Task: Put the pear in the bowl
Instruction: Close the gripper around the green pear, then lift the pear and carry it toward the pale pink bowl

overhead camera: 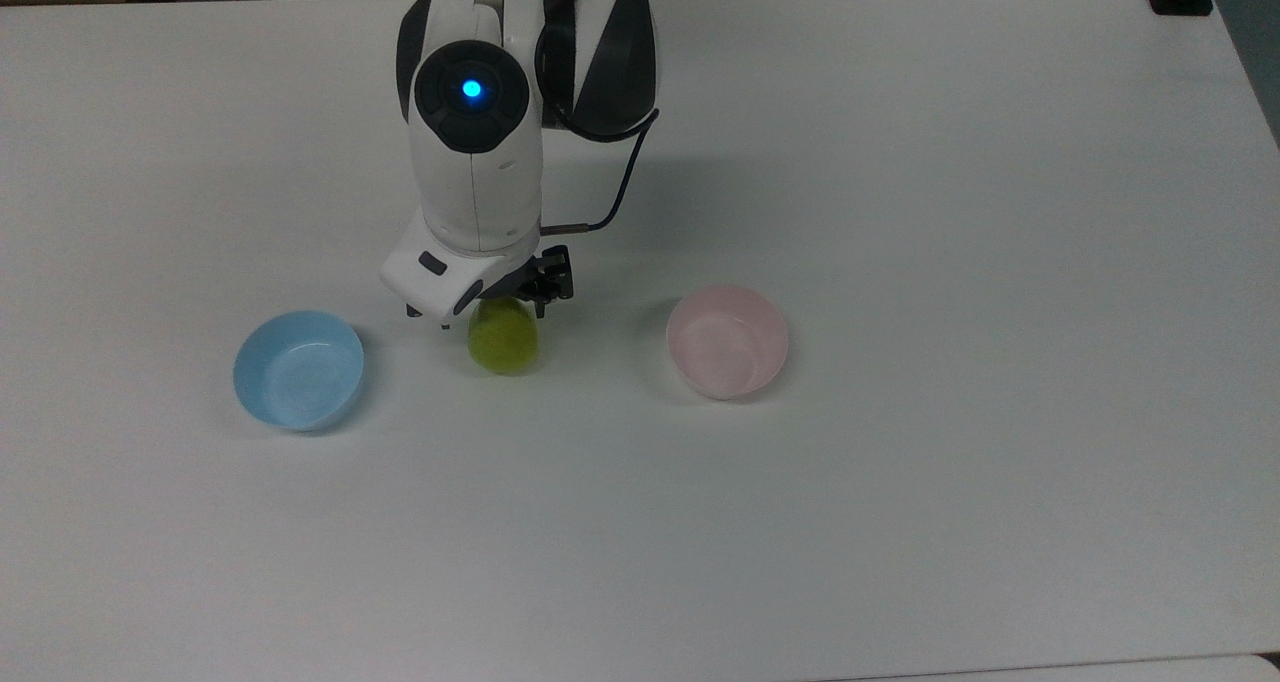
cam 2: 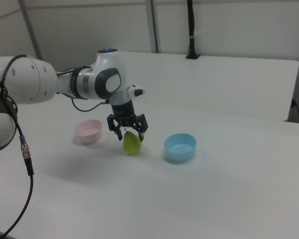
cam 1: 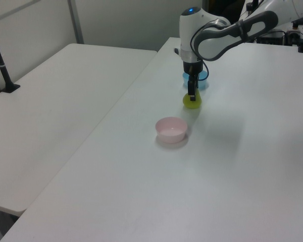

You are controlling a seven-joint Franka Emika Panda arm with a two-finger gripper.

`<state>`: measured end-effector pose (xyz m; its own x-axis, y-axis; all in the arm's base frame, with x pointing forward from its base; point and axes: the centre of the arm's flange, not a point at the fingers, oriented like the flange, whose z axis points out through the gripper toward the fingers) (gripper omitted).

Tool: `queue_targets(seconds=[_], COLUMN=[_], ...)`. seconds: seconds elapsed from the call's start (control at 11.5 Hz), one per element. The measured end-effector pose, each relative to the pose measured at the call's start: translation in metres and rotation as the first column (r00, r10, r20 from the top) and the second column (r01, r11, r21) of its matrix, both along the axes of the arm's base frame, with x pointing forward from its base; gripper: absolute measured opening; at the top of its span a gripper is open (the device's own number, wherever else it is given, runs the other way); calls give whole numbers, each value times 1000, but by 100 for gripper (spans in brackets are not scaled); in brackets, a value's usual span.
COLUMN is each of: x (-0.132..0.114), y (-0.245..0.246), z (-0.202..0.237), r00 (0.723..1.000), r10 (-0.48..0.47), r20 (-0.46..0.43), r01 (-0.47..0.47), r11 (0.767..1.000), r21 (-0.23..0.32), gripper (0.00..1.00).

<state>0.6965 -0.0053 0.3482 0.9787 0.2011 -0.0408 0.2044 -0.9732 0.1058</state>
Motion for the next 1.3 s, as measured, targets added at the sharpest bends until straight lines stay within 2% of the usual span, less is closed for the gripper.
queue_targets(seconds=[0.09, 0.26, 0.61, 0.69, 0.87, 1.04, 1.3], x=[0, 1, 5, 7, 7, 4, -3], y=[0, 1, 2, 1, 8, 38, 116], z=[0, 1, 11, 26, 76, 115, 119], r00=[1000, 1000, 1000, 999, 992, 983, 981], r10=[3, 5, 6, 4, -17, -22, 5], r20=[0, 3, 23, 49, 125, 185, 192], r01=[-3, -5, -5, -4, 10, 3, -28], r11=[1000, 1000, 1000, 1000, 999, 995, 992], r21=[-4, -4, -4, -2, 52, 99, 120], gripper=[88, 56, 54, 54, 54, 54, 54])
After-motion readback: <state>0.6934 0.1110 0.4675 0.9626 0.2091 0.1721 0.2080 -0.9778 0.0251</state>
